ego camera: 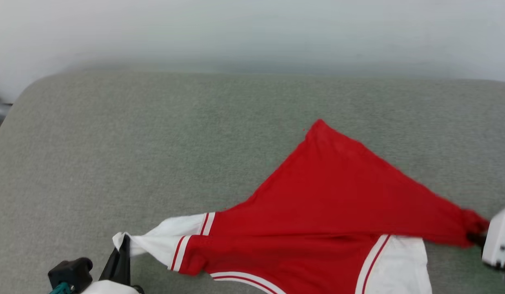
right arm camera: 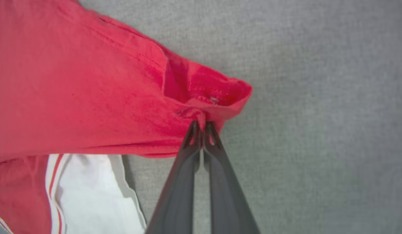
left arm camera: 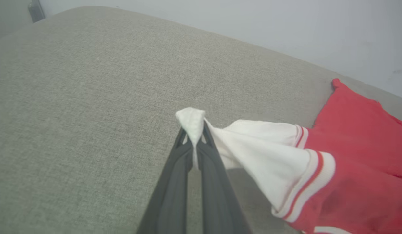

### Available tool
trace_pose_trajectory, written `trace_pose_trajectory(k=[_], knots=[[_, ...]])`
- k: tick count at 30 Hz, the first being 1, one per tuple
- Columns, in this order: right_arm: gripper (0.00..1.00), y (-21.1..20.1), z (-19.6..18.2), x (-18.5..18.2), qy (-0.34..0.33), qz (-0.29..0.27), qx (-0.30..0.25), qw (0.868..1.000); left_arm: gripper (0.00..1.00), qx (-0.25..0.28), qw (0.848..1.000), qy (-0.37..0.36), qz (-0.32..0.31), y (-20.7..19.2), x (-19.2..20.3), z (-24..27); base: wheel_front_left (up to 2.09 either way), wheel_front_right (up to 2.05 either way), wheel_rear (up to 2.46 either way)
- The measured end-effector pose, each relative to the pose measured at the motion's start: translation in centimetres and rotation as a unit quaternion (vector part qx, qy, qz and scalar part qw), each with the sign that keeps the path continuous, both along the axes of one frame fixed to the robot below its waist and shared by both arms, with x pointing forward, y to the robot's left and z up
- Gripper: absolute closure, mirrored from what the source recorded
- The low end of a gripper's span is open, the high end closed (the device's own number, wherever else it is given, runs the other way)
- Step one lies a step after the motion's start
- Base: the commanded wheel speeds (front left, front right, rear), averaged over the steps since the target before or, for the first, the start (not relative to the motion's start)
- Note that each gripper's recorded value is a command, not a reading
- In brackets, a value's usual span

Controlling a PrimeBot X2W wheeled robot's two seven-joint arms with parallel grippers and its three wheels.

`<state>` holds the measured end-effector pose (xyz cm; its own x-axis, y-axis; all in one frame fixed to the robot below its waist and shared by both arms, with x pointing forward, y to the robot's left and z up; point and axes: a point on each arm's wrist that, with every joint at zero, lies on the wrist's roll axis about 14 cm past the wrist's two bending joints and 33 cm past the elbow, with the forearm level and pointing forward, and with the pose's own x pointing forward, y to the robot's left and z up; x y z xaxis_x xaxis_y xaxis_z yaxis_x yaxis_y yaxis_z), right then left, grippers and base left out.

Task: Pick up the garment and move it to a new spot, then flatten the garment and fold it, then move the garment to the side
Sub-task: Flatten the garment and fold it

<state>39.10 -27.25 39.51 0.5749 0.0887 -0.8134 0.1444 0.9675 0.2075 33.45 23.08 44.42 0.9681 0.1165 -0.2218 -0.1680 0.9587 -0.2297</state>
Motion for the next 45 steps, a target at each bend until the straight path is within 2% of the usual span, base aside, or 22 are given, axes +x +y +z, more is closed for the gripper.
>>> trace_pose_trajectory(k=[8, 13, 15, 16, 17, 23, 28, 32, 39, 42, 45], knots=[[1.0, 0.0, -2.5, -9.8, 0.015, -0.069, 0.044, 0.997, 1.0, -0.002, 1.0, 0.013, -0.018, -0.7, -0.9, -0.4, 0.0, 0.0, 0.0], [1.0, 1.3, -3.4, -14.6, 0.032, -0.11, 0.081, 0.99, 1.0, 0.003, 0.999, 0.018, -0.03, -1.0, -0.7, -0.4, 0.0, 0.0, 0.0], [1.0, 1.7, -3.5, -15.4, 0.029, -0.124, 0.095, 0.987, 1.0, 0.003, 0.999, 0.018, -0.031, -1.1, -0.5, -0.3, 0.0, 0.0, 0.0], [0.18, 1.8, -3.4, -15.5, 0.026, -0.128, 0.098, 0.987, 1.0, 0.003, 0.999, 0.017, -0.034, -1.3, -0.3, -0.3, 0.0, 0.0, 0.0], [0.0, 1.8, -3.1, -15.4, 0.018, -0.133, 0.1, 0.986, 1.0, 0.003, 0.999, 0.017, -0.036, -1.4, -0.3, -0.2, 0.0, 0.0, 0.0], [0.0, 0.3, 0.1, -12.4, -0.098, -0.144, 0.05, 0.983, 1.0, 0.001, 0.999, 0.015, -0.043, -2.0, -0.1, -0.1, 0.0, 0.0, 0.0], [0.0, -0.5, 4.7, -7.3, -0.24, -0.126, -0.007, 0.962, 1.0, 0.004, 0.999, 0.009, -0.042, -2.2, 0.1, 0.4, 0.0, 0.0, 0.0], [0.0, 0.6, 5.8, -4.1, -0.284, -0.097, -0.021, 0.954, 1.0, 0.01, 0.999, -0.005, -0.046, -2.6, 0.7, 1.2, 0.0, 0.0, 0.0], [0.0, 3.8, 6.0, 1.3, -0.281, -0.003, -0.036, 0.959, 1.0, 0.01, 0.999, -0.019, -0.043, -2.8, 1.2, 1.8, 0.0, 0.0, 0.0], [0.0, 5.4, 5.3, 3.2, -0.246, 0.045, -0.041, 0.967, 1.0, 0.008, 0.999, -0.029, -0.045, -3.0, 1.5, 2.4, 0.0, 0.0, 0.0], [0.0, 7.5, 3.9, 4.3, -0.181, 0.095, -0.036, 0.978, 1.0, 0.002, 0.999, -0.037, -0.039, -3.0, 1.6, 2.8, 0.0, 0.0, 0.0]])
